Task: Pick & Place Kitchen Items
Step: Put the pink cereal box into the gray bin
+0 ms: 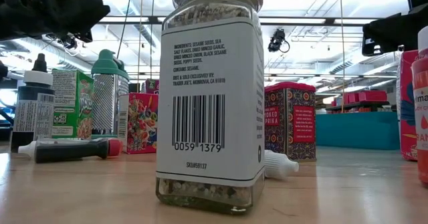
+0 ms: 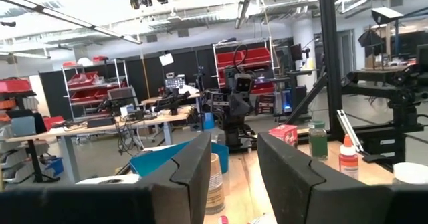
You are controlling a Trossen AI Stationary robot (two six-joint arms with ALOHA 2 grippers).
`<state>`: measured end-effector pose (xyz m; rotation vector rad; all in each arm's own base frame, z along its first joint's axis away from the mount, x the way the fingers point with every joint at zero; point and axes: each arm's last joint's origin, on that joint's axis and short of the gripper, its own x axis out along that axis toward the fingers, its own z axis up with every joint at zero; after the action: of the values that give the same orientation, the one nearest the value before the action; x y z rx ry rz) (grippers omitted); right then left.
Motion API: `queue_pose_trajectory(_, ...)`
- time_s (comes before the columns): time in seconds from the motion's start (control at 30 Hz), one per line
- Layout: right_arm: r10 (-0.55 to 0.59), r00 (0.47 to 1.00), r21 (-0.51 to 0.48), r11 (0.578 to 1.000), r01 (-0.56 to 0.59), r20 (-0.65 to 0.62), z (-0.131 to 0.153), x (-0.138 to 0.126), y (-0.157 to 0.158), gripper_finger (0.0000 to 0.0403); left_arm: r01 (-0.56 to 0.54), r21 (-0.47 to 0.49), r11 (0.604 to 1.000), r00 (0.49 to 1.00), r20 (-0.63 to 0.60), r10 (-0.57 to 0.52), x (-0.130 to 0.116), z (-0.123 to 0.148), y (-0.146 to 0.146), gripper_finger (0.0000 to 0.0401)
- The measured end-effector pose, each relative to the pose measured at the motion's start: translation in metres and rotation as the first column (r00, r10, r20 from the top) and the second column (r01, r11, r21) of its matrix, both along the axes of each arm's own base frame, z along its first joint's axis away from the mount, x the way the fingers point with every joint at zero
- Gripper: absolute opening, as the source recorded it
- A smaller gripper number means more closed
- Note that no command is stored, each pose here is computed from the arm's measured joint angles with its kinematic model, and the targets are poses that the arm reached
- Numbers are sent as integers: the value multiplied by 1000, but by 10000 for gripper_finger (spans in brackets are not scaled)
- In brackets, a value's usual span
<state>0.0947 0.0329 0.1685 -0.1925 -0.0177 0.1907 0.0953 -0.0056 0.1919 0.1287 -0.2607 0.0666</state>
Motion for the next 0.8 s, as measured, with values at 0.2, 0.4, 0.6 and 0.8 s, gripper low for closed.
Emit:
queue_pose_trajectory(0.2,0,1000,0,1000,0,0,0,0,0,59,-39,-11,999,999,15,39,0,1,1,130)
queue_pose_trajectory(0.4,94,996,-1,996,-94,-4,0,-1,3,59,-18,-91,996,1000,20,19,0,1,1,136)
queue_pose_trajectory(0.6,96,995,-1,995,-96,-6,-1,-1,3,59,-63,-76,995,998,-8,62,2,6,2,180)
queue_pose_trajectory(0.8,32,999,11,999,-33,29,3,0,1,59,-104,-91,990,991,-93,96,14,21,2,232)
